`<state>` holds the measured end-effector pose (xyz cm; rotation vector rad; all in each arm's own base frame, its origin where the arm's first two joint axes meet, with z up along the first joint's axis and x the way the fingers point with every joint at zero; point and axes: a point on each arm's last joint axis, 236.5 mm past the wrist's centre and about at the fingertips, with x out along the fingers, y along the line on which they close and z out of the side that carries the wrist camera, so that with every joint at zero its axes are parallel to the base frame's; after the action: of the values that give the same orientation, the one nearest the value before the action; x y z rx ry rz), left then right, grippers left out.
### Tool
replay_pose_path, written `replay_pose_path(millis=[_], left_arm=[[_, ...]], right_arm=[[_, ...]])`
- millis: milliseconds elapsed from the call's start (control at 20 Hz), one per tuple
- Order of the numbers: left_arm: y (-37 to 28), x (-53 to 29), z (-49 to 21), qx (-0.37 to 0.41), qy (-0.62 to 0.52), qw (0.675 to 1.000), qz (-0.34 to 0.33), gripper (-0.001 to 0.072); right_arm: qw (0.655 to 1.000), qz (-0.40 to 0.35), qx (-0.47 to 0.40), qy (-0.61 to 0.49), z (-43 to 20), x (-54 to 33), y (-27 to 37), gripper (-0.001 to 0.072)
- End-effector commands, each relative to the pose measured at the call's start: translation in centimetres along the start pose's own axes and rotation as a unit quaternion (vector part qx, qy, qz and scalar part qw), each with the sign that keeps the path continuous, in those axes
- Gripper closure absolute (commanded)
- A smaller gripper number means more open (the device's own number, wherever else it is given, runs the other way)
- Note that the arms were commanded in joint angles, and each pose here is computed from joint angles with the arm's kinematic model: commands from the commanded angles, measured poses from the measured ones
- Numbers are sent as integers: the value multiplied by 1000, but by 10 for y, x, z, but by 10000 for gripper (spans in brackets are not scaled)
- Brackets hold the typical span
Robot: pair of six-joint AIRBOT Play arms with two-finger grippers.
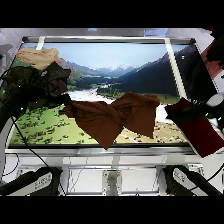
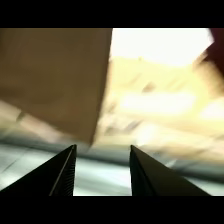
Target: Fold the shirts.
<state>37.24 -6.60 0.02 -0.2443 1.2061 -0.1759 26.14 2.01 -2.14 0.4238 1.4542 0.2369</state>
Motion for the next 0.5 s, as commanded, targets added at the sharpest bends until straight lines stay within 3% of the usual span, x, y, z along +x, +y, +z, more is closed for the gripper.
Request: replay_pose_path(millis=[0, 300, 450], left_arm=[[-2, -1, -6, 0, 14, 1000, -3, 2], [-2, -1, -6, 1, 13, 1000, -4, 2], [-2, -1, -6, 1, 14, 1000, -4, 1]], right_arm=[[985, 132, 86, 75, -66, 49, 42, 316], [948, 205, 238, 47, -70, 84, 61, 313], [937, 189, 293, 16, -59, 94, 48, 313]])
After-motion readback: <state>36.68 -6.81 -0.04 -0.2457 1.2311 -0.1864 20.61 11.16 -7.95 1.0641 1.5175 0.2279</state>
